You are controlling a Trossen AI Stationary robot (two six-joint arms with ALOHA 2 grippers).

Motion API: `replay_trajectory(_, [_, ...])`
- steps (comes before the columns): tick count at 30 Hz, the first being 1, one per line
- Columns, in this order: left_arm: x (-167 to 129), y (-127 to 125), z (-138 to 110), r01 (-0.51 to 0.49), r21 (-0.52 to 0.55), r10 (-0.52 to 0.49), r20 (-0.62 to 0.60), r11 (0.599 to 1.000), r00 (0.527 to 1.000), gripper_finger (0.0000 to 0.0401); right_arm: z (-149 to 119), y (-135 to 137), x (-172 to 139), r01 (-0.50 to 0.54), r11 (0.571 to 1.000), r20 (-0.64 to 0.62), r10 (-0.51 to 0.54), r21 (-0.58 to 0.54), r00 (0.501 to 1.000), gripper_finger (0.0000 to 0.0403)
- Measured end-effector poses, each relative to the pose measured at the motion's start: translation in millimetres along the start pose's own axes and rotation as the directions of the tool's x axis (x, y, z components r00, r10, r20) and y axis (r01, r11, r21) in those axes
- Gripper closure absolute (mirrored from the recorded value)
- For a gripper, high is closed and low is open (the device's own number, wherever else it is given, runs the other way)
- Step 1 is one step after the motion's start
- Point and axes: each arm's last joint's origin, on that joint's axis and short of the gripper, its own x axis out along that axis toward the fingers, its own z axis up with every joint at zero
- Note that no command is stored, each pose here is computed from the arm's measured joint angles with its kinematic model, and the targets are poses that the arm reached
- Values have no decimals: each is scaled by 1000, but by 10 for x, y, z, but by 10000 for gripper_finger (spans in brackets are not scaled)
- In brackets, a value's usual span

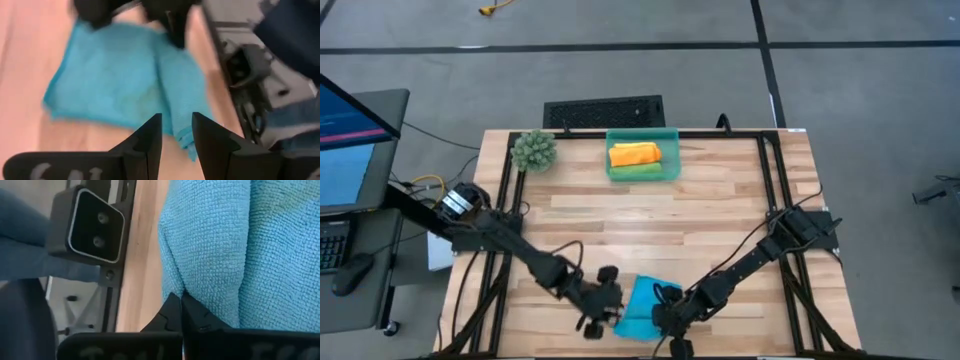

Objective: Roll microfiber towels into tight, uniform cylinder then place into a basket
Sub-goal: Roll the blue towel

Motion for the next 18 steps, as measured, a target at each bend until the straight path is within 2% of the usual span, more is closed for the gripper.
replay_trajectory(3, [87,-135,-57,28,144,-34,38,989,999,303,44,-19,3,-24,999,23,23,32,999,399])
replay_trajectory(11, [265,-285,-208,86,178,-93,31,980,995,303,96,-67,-2,-33,995,45,29,92,999,399])
replay_trajectory(15, [317,-376,-298,124,288,-131,3,949,991,303,124,-104,-8,-33,991,52,27,126,998,399])
replay_trajectory(18, [392,-374,-408,59,340,-58,-14,939,998,303,142,-126,-11,-33,991,58,26,131,998,398])
